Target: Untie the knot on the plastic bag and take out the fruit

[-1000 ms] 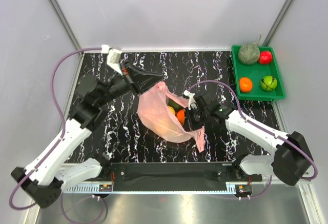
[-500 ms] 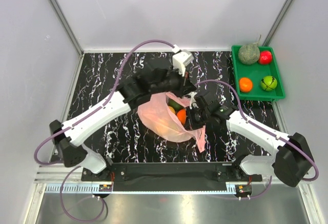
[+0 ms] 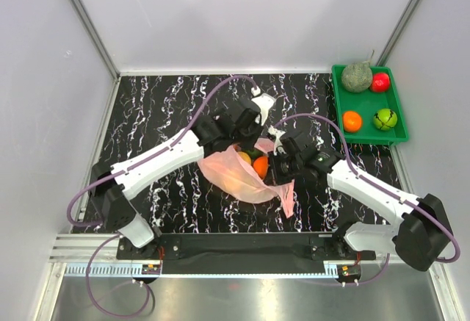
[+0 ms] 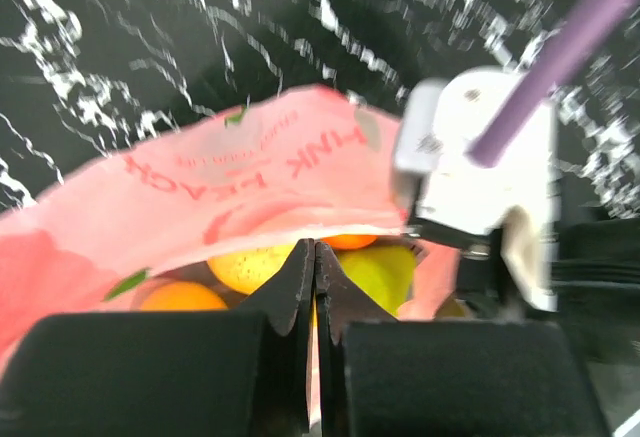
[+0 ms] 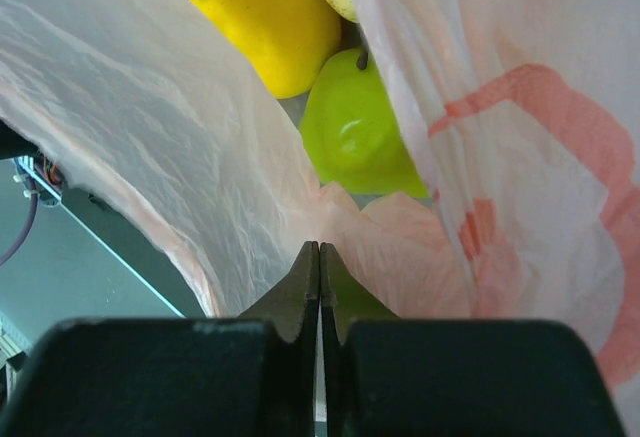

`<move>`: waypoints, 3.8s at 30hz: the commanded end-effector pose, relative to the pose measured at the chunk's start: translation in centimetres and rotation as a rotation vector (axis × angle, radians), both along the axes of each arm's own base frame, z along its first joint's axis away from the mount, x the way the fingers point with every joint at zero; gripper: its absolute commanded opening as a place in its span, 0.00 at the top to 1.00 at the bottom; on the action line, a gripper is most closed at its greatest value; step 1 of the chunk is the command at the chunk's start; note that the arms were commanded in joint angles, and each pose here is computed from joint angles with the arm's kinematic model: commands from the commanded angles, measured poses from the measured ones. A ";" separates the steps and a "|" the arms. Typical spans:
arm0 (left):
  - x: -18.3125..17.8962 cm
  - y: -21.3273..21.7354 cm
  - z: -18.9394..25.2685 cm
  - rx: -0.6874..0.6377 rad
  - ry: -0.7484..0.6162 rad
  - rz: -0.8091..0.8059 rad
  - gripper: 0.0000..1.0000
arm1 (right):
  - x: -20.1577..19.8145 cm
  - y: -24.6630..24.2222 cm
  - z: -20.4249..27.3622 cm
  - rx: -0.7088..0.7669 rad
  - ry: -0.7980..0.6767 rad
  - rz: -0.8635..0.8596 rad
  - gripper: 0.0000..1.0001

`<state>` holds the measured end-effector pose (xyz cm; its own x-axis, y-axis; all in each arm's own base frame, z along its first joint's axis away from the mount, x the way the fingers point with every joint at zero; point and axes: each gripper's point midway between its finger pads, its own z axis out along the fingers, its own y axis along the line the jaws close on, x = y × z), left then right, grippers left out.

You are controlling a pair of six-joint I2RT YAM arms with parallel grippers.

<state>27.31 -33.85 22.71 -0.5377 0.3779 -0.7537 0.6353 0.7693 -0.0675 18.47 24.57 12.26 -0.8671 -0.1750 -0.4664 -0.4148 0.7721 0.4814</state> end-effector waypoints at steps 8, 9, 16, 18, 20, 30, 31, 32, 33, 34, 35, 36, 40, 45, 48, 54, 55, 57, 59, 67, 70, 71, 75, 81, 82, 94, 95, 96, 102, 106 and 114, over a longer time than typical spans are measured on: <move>-4.9 4.0 -6.5 0.058 0.127 -0.051 1.00 | 0.7 -0.4 0.4 -0.017 -0.036 -0.043 1.00; -5.9 4.0 -7.2 0.052 0.164 -0.071 1.00 | 0.8 -0.5 0.3 -0.024 -0.036 -0.047 1.00; -11.8 4.4 -8.5 -0.090 0.262 -0.073 1.00 | 3.0 -2.0 -0.6 -0.141 -0.076 -0.150 0.96; -12.8 4.9 -7.8 -0.128 0.241 -0.059 1.00 | 4.1 -2.6 -0.5 -0.174 -0.104 -0.202 0.96; -14.2 4.4 -7.6 -0.167 0.240 -0.060 1.00 | 5.0 -2.9 -0.7 -0.195 -0.119 -0.264 0.95; -19.6 4.4 -13.4 -0.131 0.302 -0.022 1.00 | 7.5 -6.3 -1.6 -0.321 -0.192 -0.494 0.83; -20.0 4.3 -14.1 -0.124 0.314 -0.018 1.00 | 7.5 -6.4 -1.6 -0.320 -0.195 -0.500 0.81; -20.2 4.8 -15.1 -0.104 0.317 -0.009 1.00 | 7.5 -6.4 -1.7 -0.319 -0.195 -0.501 0.80; -20.0 5.2 -15.6 -0.090 0.305 0.011 1.00 | 7.6 -6.4 -1.6 -0.314 -0.200 -0.501 0.79; -19.9 5.3 -15.9 -0.087 0.303 0.022 1.00 | 7.6 -6.3 -1.6 -0.312 -0.202 -0.497 0.78; -19.8 5.5 -16.2 -0.084 0.296 0.033 1.00 | 7.7 -6.3 -1.7 -0.314 -0.203 -0.498 0.77; -19.5 6.0 -16.7 -0.071 0.283 0.048 1.00 | 7.9 -6.4 -1.7 -0.323 -0.209 -0.505 0.76; -19.3 6.1 -18.0 -0.053 0.277 0.058 1.00 | 9.6 -6.9 -2.1 -0.348 -0.207 -0.529 0.73; -19.3 5.7 -19.4 -0.058 0.283 0.069 1.00 | 13.2 -6.8 -1.4 -0.289 -0.210 -0.544 0.72; -18.6 5.3 -19.3 -0.068 0.256 0.079 1.00 | 14.9 -6.3 -0.9 -0.272 -0.220 -0.524 0.71; -18.1 3.8 -19.2 -0.062 0.240 0.057 1.00 | 17.3 -3.7 2.0 -0.155 -0.258 -0.470 0.63; -18.0 3.7 -19.0 -0.062 0.237 0.056 1.00 | 17.2 -3.1 2.0 -0.139 -0.245 -0.439 0.63; -17.3 3.8 -18.0 -0.062 0.210 0.077 1.00 | 15.9 -1.5 2.8 -0.082 -0.205 -0.351 0.64; -16.3 3.5 -15.3 -0.112 0.155 0.098 1.00 | 13.8 -1.1 1.9 -0.071 -0.169 -0.303 0.64; -13.4 4.1 -7.9 -0.241 0.047 0.123 1.00 | 6.7 1.2 2.4 0.028 -0.149 -0.131 0.64; -13.4 3.6 -8.9 -0.205 0.068 0.111 1.00 | 6.7 2.6 2.4 0.041 -0.138 -0.100 0.63; -13.7 3.3 -9.2 -0.202 0.086 0.098 1.00 | 7.1 3.3 2.9 0.049 -0.142 -0.093 0.63; -13.1 1.7 -9.0 -0.235 0.081 0.115 1.00 | 8.5 4.6 1.1 0.017 -0.112 -0.113 0.63; -8.3 3.0 -5.8 -0.234 -0.128 0.341 1.00 | 10.9 5.4 0.4 -0.041 -0.124 -0.134 0.62; -8.0 3.2 -5.1 -0.245 -0.148 0.359 1.00 | 11.0 5.6 0.5 -0.034 -0.122 -0.130 0.62; -6.6 0.1 -9.1 -0.156 -0.171 0.323 1.00 | 10.8 6.4 0.6 -0.022 -0.105 -0.084 0.63; -6.4 -0.4 -9.0 -0.183 -0.179 0.327 1.00 | 10.8 6.5 0.5 -0.020 -0.101 -0.084 0.63; -6.3 -0.5 -9.2 -0.188 -0.185 0.329 1.00 | 10.8 6.4 0.7 -0.018 -0.103 -0.084 0.63; -6.1 -0.2 -9.7 -0.173 -0.209 0.325 1.00 | 10.9 6.0 1.0 -0.039 -0.118 -0.084 0.62; -8.3 -1.8 -11.5 -0.256 -0.093 0.221 1.00 | 11.4 7.2 1.9 -0.006 -0.123 -0.047 0.62; -12.9 -1.1 -17.0 -0.309 0.065 0.201 1.00 | 13.5 8.3 2.4 0.040 -0.125 0.001 0.59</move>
